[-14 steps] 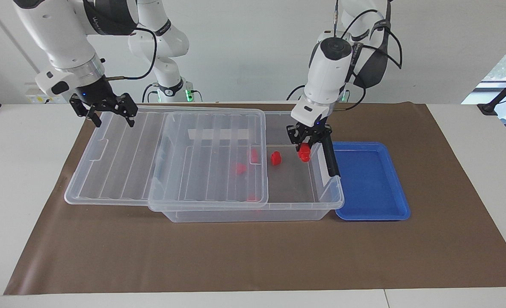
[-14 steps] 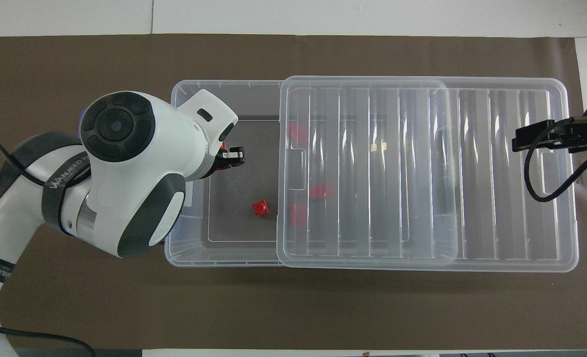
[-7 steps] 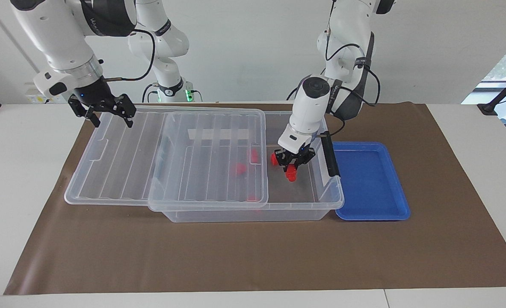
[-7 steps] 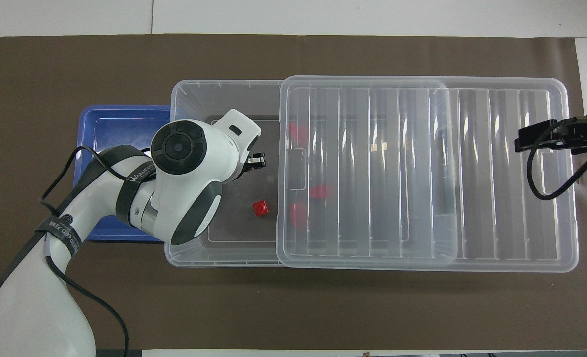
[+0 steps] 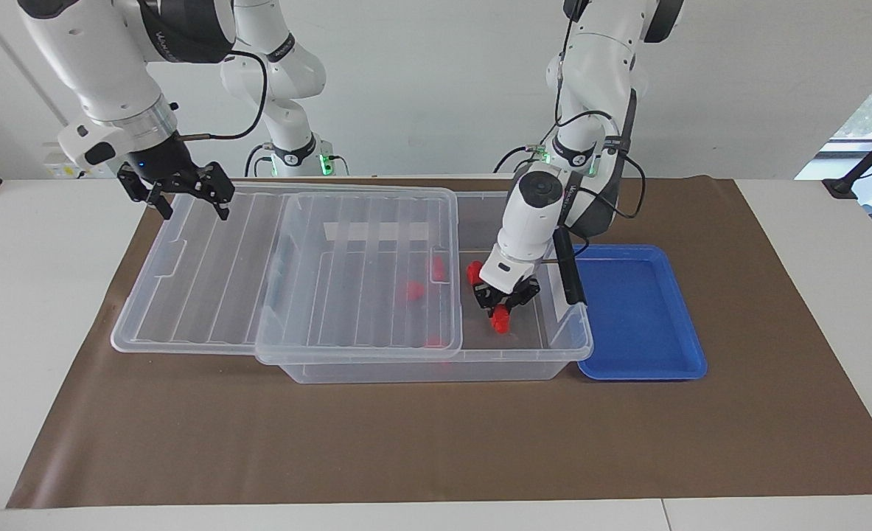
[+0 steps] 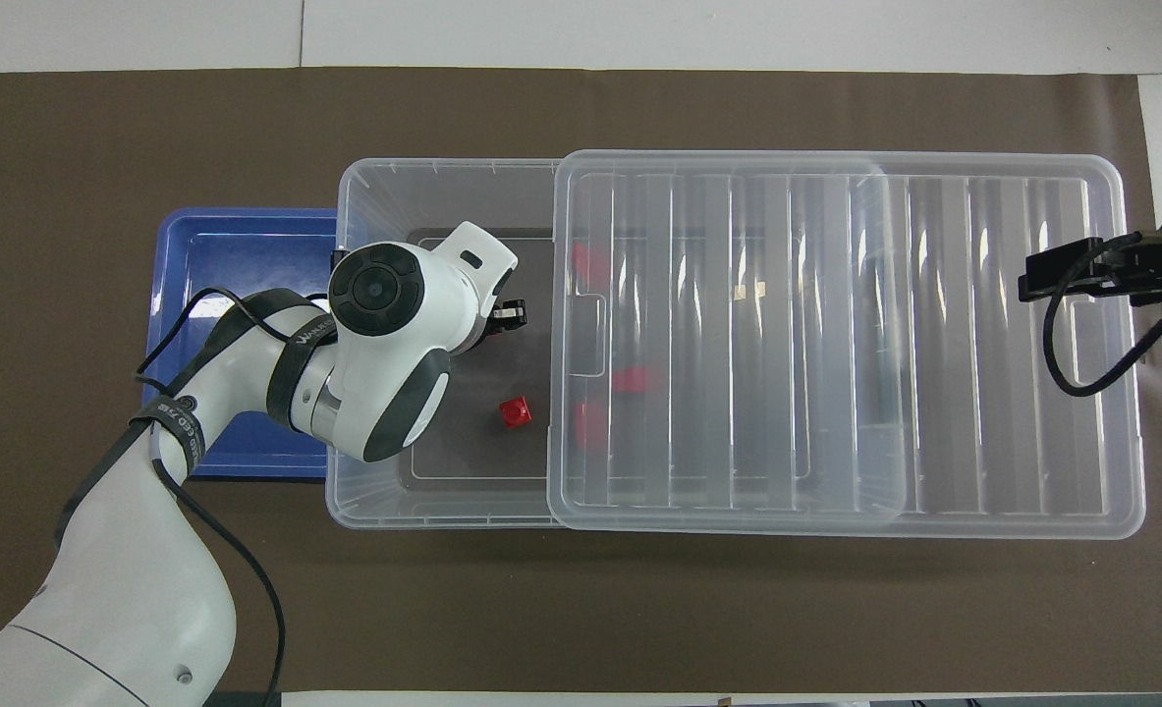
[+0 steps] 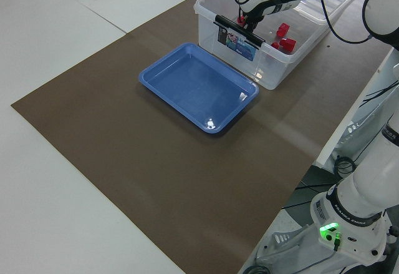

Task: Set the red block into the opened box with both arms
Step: 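Lower the red block into the box and open the left gripper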

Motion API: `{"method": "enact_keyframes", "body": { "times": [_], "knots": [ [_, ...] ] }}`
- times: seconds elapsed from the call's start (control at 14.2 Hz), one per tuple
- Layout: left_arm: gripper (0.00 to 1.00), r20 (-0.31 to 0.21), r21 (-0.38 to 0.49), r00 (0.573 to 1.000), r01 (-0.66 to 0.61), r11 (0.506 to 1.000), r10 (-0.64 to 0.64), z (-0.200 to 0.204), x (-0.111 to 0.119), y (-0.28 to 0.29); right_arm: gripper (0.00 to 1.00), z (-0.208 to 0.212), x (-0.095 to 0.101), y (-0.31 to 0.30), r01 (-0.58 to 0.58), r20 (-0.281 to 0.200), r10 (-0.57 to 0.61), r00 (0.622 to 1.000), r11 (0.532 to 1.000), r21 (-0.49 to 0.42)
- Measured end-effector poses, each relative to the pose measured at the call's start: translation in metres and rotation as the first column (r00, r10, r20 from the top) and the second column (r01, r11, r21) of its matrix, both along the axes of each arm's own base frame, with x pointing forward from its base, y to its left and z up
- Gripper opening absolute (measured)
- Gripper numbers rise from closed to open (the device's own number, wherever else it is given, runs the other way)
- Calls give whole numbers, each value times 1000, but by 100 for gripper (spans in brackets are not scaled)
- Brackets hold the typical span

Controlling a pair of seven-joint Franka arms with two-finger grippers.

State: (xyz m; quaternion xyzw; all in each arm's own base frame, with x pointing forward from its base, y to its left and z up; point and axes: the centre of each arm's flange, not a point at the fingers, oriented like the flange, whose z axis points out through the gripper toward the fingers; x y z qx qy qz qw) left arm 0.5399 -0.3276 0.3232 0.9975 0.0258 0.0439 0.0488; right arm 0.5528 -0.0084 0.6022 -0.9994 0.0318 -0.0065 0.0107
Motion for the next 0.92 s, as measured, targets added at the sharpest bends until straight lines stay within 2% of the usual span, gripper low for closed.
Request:
{"method": "enact_keyframes", "body": {
  "times": [0.07, 0.14, 0.35, 0.49, 0.56, 0.92],
  "knots": [
    [34, 2, -1, 1000, -6, 1000, 6, 0, 2, 3, 100, 0, 0, 0, 0, 0, 0, 1000, 1000, 0],
    [40, 3, 0, 1000, -11, 1000, 11, 0, 4, 6, 100, 0, 0, 0, 0, 0, 0, 1000, 1000, 0],
    [69, 10, -3, 1000, -17, 1000, 17, 4, 7, 9, 100, 0, 0, 0, 0, -1, 0, 1000, 1000, 0],
    [93, 22, -8, 1000, -19, 1000, 19, 17, 9, 10, 100, 0, 0, 0, 0, -1, 0, 1000, 1000, 0],
    [100, 22, -6, 1000, -18, 1000, 18, 28, 8, 10, 100, 0, 0, 0, 0, -1, 0, 1000, 1000, 0],
    [100, 2, 24, 1000, -12, 1000, 12, 103, -9, 17, 100, 0, 0, -1, 2, -1, -2, 1000, 1000, 0]
  ]
}}
